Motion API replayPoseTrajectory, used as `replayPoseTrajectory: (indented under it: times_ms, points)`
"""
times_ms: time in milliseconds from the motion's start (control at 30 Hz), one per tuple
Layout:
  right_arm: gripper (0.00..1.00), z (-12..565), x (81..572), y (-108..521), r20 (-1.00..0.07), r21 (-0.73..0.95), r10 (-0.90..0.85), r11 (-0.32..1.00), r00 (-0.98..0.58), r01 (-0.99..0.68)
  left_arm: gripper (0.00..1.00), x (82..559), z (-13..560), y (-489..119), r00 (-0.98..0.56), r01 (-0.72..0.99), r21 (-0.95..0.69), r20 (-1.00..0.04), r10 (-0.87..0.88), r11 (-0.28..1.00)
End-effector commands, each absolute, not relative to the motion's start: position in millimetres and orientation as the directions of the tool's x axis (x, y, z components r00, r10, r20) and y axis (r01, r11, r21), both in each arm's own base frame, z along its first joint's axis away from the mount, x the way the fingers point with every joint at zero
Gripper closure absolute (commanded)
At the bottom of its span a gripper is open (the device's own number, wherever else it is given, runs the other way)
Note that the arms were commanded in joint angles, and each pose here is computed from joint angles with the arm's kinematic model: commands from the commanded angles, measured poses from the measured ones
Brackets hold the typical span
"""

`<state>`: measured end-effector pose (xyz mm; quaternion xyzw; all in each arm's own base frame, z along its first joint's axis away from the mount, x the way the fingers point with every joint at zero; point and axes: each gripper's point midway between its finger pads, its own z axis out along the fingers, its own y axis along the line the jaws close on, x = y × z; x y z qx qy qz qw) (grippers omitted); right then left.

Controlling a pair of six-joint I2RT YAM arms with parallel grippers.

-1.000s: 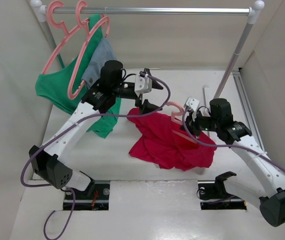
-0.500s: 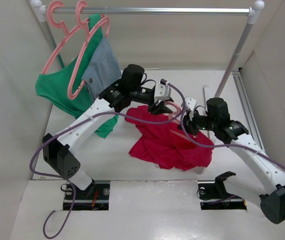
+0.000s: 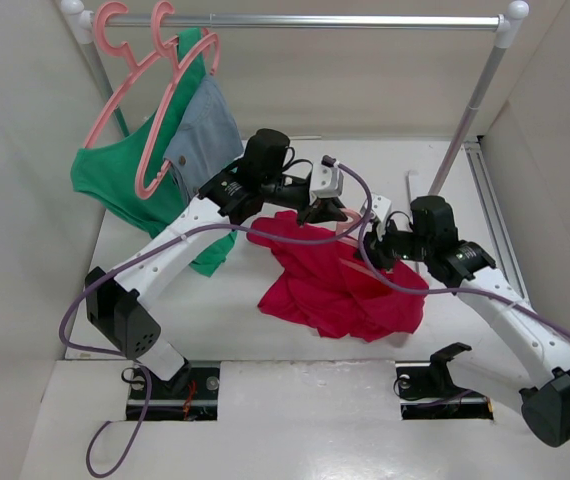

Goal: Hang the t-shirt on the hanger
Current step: Place tshirt on hanger

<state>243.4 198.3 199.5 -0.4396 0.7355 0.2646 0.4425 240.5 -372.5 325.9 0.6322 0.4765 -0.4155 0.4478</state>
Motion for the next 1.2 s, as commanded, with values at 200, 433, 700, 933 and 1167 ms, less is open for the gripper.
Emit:
replayPoseTrajectory:
  times_ms: [200,433,700,933,1167]
  points:
    - [0.19,230,260,196,-0.924,-0.024,-0.335,0.530,-0.183,-0.848,1.00,232,333,-366,0.273,0.956,0.239,-0.937,0.218,-0.170]
    - [0.13,311,285,116,-0.956,-0.081,-0.196,0.892,-0.220,-0.444,1.00,250,321,-363,0.210,0.978,0.204,-0.937,0.280,-0.050]
    - [0.25,235,250,68,-0.837,0.136,0.092,0.990,-0.540,-0.042,1.00,285,321,-354,0.073,0.964,0.145,-0.951,0.301,0.225]
    - [0.28,182,249,82,-0.800,0.219,0.156,0.975,-0.579,-0.040,1.00,281,320,-354,0.050,0.967,0.118,-0.957,0.286,0.226]
    - [0.31,151,287,90,-0.768,0.152,0.073,0.986,-0.636,-0.070,1.00,284,325,-357,0.056,0.966,0.121,-0.961,0.271,0.230]
